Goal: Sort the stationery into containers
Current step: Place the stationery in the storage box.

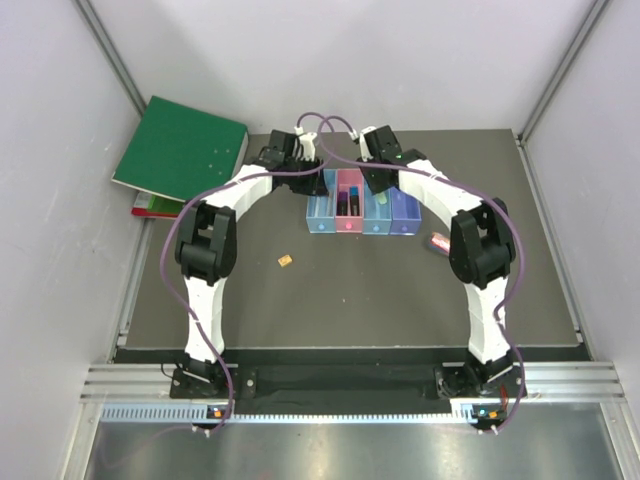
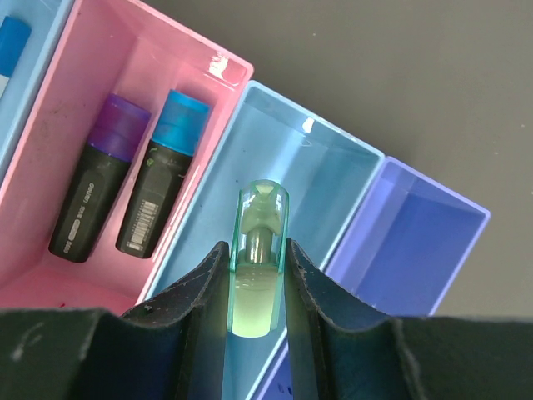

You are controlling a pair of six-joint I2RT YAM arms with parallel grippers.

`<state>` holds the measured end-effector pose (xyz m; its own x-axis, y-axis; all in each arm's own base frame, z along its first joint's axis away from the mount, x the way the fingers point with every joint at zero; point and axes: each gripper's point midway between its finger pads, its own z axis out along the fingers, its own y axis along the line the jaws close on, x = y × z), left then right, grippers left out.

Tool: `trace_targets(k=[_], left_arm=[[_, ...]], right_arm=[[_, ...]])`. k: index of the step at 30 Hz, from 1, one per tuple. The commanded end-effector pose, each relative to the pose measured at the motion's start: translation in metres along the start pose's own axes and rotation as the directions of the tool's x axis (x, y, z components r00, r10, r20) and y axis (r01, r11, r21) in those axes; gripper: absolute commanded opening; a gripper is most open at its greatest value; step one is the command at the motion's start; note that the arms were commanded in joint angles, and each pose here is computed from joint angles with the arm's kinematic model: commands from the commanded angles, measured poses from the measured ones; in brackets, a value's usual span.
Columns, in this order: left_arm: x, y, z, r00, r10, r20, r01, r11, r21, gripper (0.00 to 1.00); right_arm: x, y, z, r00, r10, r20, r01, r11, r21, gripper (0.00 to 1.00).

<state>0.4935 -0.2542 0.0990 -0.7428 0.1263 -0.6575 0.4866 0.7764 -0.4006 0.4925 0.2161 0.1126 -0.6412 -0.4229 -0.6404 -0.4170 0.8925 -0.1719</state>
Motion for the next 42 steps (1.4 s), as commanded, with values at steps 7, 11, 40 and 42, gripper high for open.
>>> trace_targets(k=[7, 11, 40, 42], left_arm=[[-0.034, -0.043, -0.084, 0.975, 0.204, 0.093, -0.208, 0.977, 0.040, 0.60], [0.028, -0.023, -0.090, 0.954, 0.294, -0.062, -0.294, 0.956, 0.012, 0.60], [0.120, -0.001, -0.111, 0.921, 0.308, -0.239, -0.321, 0.947, -0.019, 0.57], [0.121, -0.001, -0.112, 0.921, 0.307, -0.241, -0.321, 0.947, -0.020, 0.57]], right_arm=[[-0.021, 0.014, 0.002, 0.997, -0.031, 0.065, 0.032, 0.999, -0.014, 0.11], [-0.021, 0.012, 0.002, 0.997, -0.034, 0.064, 0.034, 0.999, -0.005, 0.12], [-0.017, -0.074, -0.038, 0.995, 0.019, 0.095, -0.038, 0.979, 0.202, 0.00], [-0.013, -0.083, -0.036, 0.996, 0.030, 0.087, -0.048, 0.976, 0.212, 0.00]])
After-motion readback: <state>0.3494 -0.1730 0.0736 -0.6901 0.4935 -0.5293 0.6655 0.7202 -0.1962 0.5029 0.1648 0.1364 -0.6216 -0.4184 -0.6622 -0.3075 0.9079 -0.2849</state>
